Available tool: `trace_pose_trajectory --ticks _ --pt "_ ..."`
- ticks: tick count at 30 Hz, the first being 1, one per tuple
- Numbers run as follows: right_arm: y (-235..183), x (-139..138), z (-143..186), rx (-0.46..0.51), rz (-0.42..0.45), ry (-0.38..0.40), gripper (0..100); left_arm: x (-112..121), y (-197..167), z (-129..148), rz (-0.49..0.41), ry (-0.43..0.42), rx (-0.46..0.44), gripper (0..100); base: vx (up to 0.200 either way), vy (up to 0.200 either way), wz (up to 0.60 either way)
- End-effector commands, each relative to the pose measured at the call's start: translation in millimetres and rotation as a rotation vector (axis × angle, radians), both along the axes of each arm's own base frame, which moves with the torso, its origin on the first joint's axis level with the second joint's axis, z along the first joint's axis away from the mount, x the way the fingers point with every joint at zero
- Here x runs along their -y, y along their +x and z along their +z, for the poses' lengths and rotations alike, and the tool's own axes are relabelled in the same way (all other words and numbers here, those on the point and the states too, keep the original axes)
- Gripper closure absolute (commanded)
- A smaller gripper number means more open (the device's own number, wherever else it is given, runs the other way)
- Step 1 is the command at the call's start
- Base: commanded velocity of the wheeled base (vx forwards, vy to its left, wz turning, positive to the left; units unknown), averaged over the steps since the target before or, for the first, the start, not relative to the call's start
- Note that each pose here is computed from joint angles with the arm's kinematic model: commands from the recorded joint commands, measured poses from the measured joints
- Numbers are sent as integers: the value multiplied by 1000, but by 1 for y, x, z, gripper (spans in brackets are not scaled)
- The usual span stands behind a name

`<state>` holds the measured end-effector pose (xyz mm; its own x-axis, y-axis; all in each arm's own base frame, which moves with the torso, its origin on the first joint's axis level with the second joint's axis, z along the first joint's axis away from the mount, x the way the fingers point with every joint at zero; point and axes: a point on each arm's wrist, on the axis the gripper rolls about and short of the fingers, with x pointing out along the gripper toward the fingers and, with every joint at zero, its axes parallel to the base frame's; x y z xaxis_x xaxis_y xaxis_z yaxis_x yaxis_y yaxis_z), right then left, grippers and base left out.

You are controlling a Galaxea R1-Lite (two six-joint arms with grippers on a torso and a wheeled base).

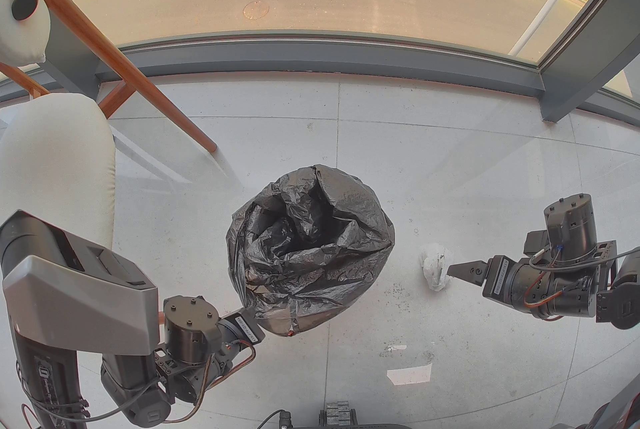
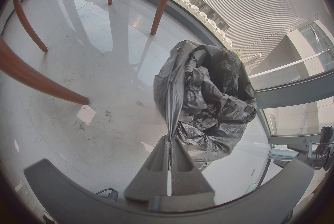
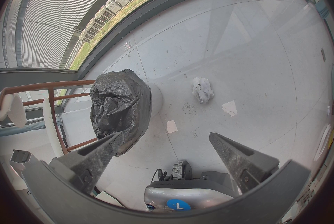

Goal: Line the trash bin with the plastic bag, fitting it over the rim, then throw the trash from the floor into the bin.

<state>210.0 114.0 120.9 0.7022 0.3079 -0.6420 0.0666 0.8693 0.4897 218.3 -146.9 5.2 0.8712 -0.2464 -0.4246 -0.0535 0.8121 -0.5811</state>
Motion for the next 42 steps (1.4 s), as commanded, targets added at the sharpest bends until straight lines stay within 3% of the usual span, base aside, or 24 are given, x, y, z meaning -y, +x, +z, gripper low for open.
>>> trace_pose_trajectory --ticks 1,14,15,20,22,23,27,31,38,42 --pt "0 0 0 0 0 0 0 -4 -6 1 3 4 -7 100 0 0 0" --pt "-1 2 2 7 -6 3 0 -7 -8 -6 55 9 -34 100 0 0 0" --pt "-1 4 2 6 -12 1 0 -7 -9 -6 53 12 -35 0 0 0 0" --pt "0 11 0 0 -38 -1 0 -6 -9 6 48 -14 7 0 0 0 0" --pt "-1 20 1 6 -70 0 0 -7 -13 34 52 -69 97 0 0 0 0" --pt "-1 20 1 6 -70 0 0 -7 -13 34 52 -69 97 0 0 0 0" --pt "-15 42 -1 3 -118 -12 0 -9 -38 97 -26 -155 311 0 0 0 0" --pt "-33 61 -3 9 -164 -22 0 -6 -53 130 -92 -163 413 0 0 0 0" --pt "-51 85 4 65 -218 -12 0 12 -19 196 -42 -254 612 0 0 0 0" --pt "-52 94 7 89 -246 -19 0 19 -8 214 -33 -274 642 0 0 0 0"
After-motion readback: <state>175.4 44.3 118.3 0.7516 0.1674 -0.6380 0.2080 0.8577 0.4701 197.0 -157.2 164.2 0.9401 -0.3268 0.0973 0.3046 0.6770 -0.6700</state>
